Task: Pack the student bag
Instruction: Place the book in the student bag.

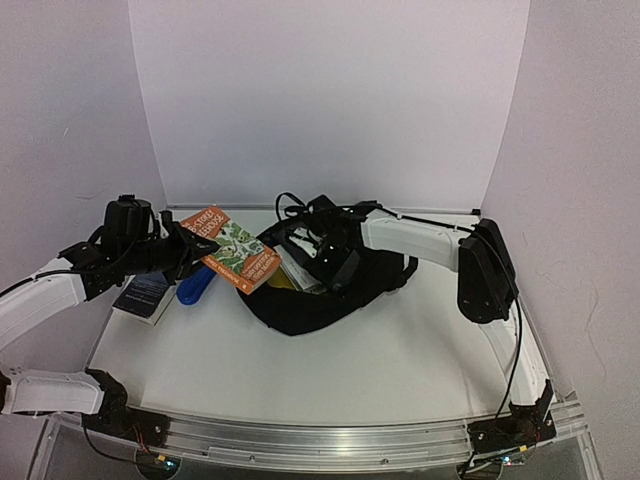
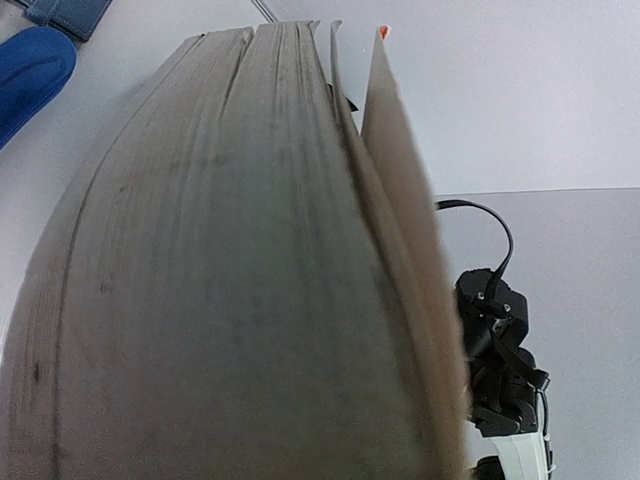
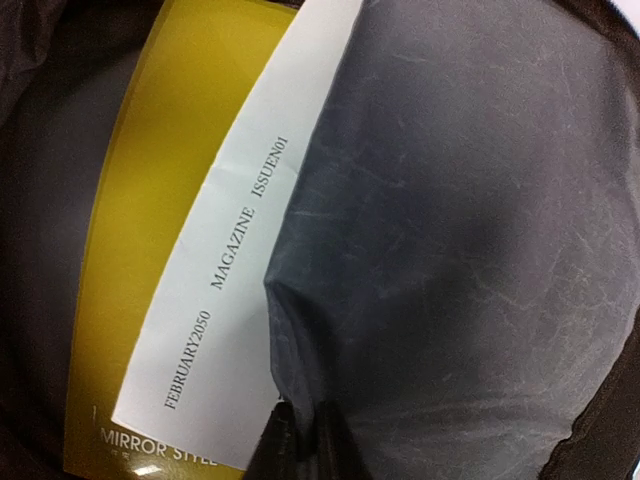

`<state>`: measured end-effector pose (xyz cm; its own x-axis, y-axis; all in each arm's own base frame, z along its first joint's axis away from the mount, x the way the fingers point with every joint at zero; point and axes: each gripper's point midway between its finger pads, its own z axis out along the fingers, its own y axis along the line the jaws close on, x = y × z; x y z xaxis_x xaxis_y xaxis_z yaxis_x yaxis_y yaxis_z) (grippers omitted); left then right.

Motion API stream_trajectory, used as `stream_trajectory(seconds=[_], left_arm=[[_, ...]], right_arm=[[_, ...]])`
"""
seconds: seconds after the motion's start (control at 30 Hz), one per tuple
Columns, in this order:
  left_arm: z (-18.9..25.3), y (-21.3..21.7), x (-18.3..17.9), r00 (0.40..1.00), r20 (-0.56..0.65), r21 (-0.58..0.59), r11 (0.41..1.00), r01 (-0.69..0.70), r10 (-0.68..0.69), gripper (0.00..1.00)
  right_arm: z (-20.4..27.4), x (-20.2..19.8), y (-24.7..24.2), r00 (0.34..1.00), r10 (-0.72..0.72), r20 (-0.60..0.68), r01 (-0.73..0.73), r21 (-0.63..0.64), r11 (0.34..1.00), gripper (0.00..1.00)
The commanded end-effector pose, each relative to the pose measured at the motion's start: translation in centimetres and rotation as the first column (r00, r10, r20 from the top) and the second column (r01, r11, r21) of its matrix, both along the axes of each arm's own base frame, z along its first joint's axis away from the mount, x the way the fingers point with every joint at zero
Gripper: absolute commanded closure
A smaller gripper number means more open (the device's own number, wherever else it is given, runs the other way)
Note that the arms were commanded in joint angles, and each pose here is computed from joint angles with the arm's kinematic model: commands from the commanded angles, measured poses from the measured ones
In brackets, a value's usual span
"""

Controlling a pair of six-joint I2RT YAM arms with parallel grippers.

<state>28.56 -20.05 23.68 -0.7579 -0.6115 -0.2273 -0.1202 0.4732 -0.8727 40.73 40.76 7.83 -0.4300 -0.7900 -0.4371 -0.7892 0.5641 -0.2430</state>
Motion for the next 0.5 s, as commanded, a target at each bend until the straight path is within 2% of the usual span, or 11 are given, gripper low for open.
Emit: stream_trajectory(seconds=[0.0,0.17,0.3,0.47], left_arm=[[5.0,-2.8,-0.1,0.974,0.157,-0.080,0.980,0.180,-0.166,1.00],[5.3,-5.7,-0.1,0.934,0.181,-0.141,0.932,0.335,-0.308,1.00],[5.3,-7.2,1.0,0.915,0.201,-0.178,0.905,0.386,-0.351,1.00],[4.0,-9.4,2.3,0.892,0.171,-0.249,0.858,0.450,-0.419,1.00]], right_arm=[[5.6,1.2,-0.7,0.997,-0.054,0.058,0.049,0.073,0.996,1.00],[10.6,2.5,-0.6,0.994,-0.104,0.019,0.095,0.267,0.959,1.00],[13.3,3.0,-0.7,0.992,-0.123,0.004,0.113,0.362,0.925,1.00],[15.8,3.0,-0.6,0.991,-0.133,0.000,0.118,0.448,0.886,1.00]])
